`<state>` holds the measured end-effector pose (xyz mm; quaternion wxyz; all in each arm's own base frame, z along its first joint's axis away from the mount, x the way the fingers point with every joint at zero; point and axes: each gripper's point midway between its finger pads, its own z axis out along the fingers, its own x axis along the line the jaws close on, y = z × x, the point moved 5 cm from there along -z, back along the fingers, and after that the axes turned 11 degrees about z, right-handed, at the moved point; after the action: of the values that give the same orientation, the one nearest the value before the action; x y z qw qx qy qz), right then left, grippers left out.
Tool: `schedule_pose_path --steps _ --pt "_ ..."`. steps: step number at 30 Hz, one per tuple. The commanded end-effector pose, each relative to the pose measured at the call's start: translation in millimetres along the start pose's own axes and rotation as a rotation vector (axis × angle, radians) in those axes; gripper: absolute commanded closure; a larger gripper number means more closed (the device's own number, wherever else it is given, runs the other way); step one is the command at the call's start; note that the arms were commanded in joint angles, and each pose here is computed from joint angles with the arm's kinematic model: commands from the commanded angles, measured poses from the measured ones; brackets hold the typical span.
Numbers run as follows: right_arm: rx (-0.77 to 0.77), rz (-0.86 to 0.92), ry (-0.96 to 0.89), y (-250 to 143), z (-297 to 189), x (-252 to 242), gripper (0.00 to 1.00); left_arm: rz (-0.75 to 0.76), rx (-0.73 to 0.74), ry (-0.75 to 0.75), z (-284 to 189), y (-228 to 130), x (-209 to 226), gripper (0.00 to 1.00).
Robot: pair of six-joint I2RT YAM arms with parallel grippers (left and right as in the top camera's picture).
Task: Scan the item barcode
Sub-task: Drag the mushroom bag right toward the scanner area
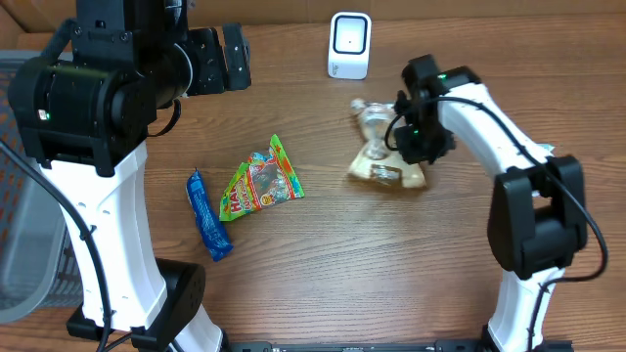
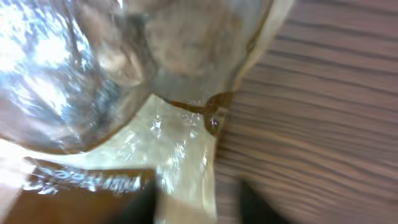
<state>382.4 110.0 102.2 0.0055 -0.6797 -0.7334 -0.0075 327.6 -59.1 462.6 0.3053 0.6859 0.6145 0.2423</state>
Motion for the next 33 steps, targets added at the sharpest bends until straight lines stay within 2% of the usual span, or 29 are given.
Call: schedule_pose_path --steps 1,2,4,5,8,11,13,17,24,33 --pt "-0.07 0.011 -0.077 9 -17 -12 0.22 -0.001 -0.005 0.004 -1 0 0 0.0" --pt "-0.078 0.038 -0.067 11 -19 -14 0.13 -0.001 -0.005 0.004 -1 0 0 0.0" --pt "-0.094 0.077 -0.063 15 -20 -18 0.01 -0.001 -0.005 0.004 -1 0 0 0.0" --pt "-0.109 0.118 -0.057 19 -22 -21 0.0 -0.001 -0.005 0.004 -1 0 0 0.0" --pt "-0.124 0.246 0.078 28 -23 -24 0.0 -0.001 -0.005 0.004 -1 0 0 0.0" --pt "-0.093 0.326 0.371 35 -23 -12 0.0 -0.001 -0.005 0.004 -1 0 0 0.0" --pt "-0.07 0.352 0.498 38 -20 -6 0.01 -0.001 -0.005 0.004 -1 0 0 0.0" --pt "-0.022 0.452 0.519 33 6 -2 0.01 -0.001 -0.005 0.004 -1 0 0 0.0" --pt "-0.012 0.512 0.513 23 37 1 0.01 -0.001 -0.005 0.004 -1 0 0 0.0" --pt "-0.107 0.453 0.543 20 70 5 0.1 -0.001 -0.005 0.004 -1 0 0 0.0"
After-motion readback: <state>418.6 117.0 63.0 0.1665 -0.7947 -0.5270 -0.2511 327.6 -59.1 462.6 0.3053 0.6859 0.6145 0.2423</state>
